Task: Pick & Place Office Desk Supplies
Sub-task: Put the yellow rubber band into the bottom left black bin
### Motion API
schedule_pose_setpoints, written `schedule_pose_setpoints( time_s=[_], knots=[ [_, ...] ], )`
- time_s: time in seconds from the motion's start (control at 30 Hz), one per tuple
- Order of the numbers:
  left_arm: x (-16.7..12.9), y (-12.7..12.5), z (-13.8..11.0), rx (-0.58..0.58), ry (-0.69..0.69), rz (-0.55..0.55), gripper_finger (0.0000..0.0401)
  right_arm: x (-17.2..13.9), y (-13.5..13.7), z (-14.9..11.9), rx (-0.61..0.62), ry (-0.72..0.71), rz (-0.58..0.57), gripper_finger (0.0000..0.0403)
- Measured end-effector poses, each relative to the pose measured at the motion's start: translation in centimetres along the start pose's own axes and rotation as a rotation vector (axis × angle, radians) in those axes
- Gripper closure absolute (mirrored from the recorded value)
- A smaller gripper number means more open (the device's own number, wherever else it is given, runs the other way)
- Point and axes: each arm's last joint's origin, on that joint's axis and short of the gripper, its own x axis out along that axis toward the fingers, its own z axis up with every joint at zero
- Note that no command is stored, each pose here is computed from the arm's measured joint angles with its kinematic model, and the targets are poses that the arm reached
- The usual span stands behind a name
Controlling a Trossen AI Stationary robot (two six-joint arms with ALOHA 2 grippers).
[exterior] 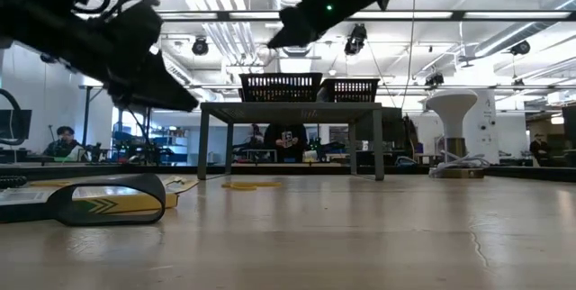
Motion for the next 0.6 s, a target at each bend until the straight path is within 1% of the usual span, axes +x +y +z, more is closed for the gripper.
schedule_pose_setpoints(
  time_s=[0.07, 0.17, 0.3, 0.6],
  knots=[
    [0.0, 0.2, -0.4, -0.022, 0.004, 0.002, 0.0252, 0.0, -0.4, 0.0, -0.027, 0.043, -0.051, 0.0394],
    [0.0, 0.4, -0.8, -0.049, 0.010, 0.005, 0.0252, 0.0, -0.7, 0.1, -0.062, 0.064, -0.119, 0.0394],
    [-0.1, 0.5, -0.8, -0.064, 0.011, 0.006, 0.0252, 0.0, -1.1, 0.1, -0.053, 0.068, -0.130, 0.0394],
    [-0.1, 0.6, -1.0, -0.054, 0.011, 0.006, 0.0252, 0.1, -0.6, -1.1, 0.014, 0.148, -0.104, 0.0389]
  ],
)
